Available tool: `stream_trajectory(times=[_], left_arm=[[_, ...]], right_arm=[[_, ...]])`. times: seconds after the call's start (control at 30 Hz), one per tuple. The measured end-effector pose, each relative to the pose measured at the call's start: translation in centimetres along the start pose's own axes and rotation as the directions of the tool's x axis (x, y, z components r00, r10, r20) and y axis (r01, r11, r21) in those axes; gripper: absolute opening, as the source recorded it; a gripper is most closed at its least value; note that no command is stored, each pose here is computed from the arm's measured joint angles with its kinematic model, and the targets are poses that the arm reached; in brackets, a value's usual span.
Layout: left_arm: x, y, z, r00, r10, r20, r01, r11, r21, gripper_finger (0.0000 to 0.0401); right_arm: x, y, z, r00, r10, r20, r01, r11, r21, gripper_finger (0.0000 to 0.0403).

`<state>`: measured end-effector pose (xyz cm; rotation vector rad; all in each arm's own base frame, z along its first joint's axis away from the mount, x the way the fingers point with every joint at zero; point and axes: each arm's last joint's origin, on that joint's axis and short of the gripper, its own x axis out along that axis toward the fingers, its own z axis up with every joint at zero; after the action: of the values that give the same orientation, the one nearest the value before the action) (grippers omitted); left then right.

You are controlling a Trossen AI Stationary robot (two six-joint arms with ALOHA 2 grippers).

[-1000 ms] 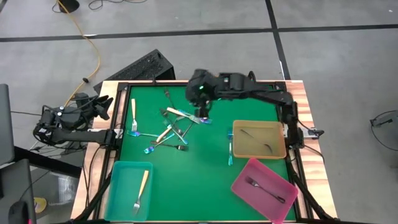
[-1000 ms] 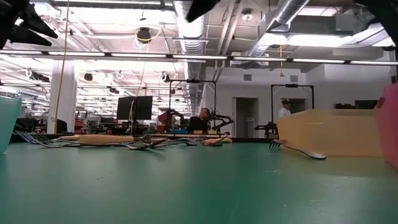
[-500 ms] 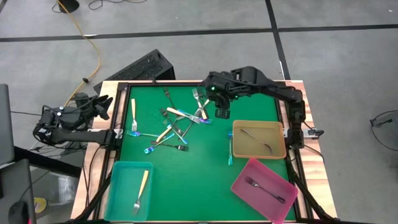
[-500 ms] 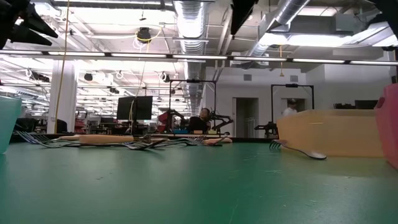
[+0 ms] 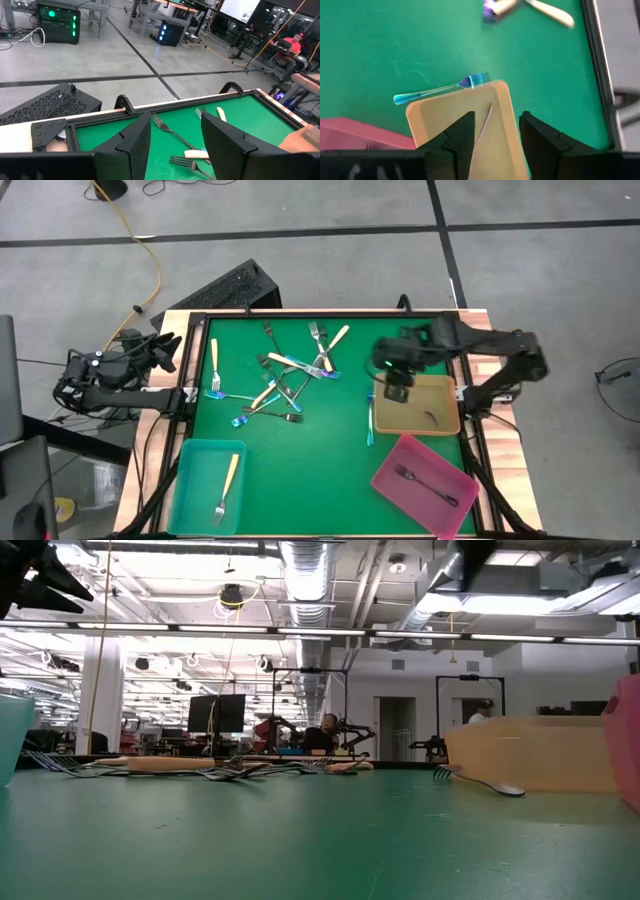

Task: Sort silverware by color (type)
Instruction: Put the blue fork into the orange bin

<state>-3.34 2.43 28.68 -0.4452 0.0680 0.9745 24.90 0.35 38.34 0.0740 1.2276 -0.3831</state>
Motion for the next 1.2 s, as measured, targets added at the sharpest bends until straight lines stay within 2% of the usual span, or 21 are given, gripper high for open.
stream_trajectory(times=[0.17, 0.23, 0.3, 0.37, 0.47, 0.57, 0.67, 0.77, 0.9, 0.97, 1.07, 1.2], left_arm=[[0.0, 0.0, 0.0, 1.000, 0.007, 0.006, -0.007, 1.000, 0.000, 0.0158], [0.0, 0.0, 0.0, 1.000, 0.010, 0.009, -0.010, 1.000, -0.001, 0.0158], [0.0, 0.0, 0.0, 1.000, 0.013, 0.011, -0.013, 1.000, -0.001, 0.0158], [0.0, 0.1, 0.0, 1.000, 0.018, 0.015, -0.018, 1.000, -0.001, 0.0158], [0.0, 0.1, 0.1, 0.999, 0.031, 0.027, -0.031, 1.000, -0.003, 0.0158], [0.0, 0.1, 0.1, 0.999, 0.034, 0.030, -0.033, 0.999, -0.004, 0.0158], [0.0, 0.1, 0.1, 0.999, 0.034, 0.031, -0.034, 0.999, -0.005, 0.0158], [0.0, 0.1, 0.1, 0.999, 0.034, 0.031, -0.034, 0.999, -0.005, 0.0158], [0.0, 0.1, 0.1, 0.999, 0.037, 0.033, -0.037, 0.999, -0.004, 0.0158], [0.0, 0.1, 0.1, 0.999, 0.038, 0.034, -0.037, 0.999, -0.004, 0.0158], [0.0, 0.1, 0.1, 0.999, 0.038, 0.034, -0.037, 0.999, -0.004, 0.0158], [0.0, 0.1, 0.1, 0.999, 0.038, 0.034, -0.038, 0.999, -0.004, 0.0158]], right_arm=[[2.5, 2.1, -3.8, 0.989, 0.009, 0.145, -0.034, 0.984, 0.175, 0.0175], [4.0, 3.1, -4.5, 0.975, 0.018, 0.223, -0.080, 0.959, 0.272, 0.0175], [5.7, 4.3, -4.6, 0.953, 0.047, 0.300, -0.141, 0.943, 0.301, 0.0175], [7.5, 5.8, -4.4, 0.936, 0.077, 0.344, -0.172, 0.952, 0.254, 0.0175], [9.8, 7.6, -3.5, 0.927, 0.097, 0.361, -0.159, 0.977, 0.145, 0.0175], [11.1, 8.7, -2.3, 0.948, 0.119, 0.295, -0.128, 0.992, 0.010, 0.0175], [11.7, 9.7, -1.0, 0.961, 0.182, 0.209, -0.145, 0.973, -0.179, 0.0175], [12.1, 10.7, 0.4, 0.972, 0.206, 0.115, -0.148, 0.911, -0.384, 0.0175], [13.1, 12.1, 2.4, 0.987, 0.162, -0.013, -0.137, 0.785, -0.605, 0.0175], [13.8, 12.7, 3.2, 0.988, 0.132, -0.076, -0.148, 0.720, -0.678, 0.0175], [15.2, 13.8, 4.1, 0.981, 0.074, -0.177, -0.186, 0.598, -0.780, 0.0175], [17.6, 14.9, 4.4, 0.954, -0.004, -0.301, -0.266, 0.459, -0.848, 0.0175]])
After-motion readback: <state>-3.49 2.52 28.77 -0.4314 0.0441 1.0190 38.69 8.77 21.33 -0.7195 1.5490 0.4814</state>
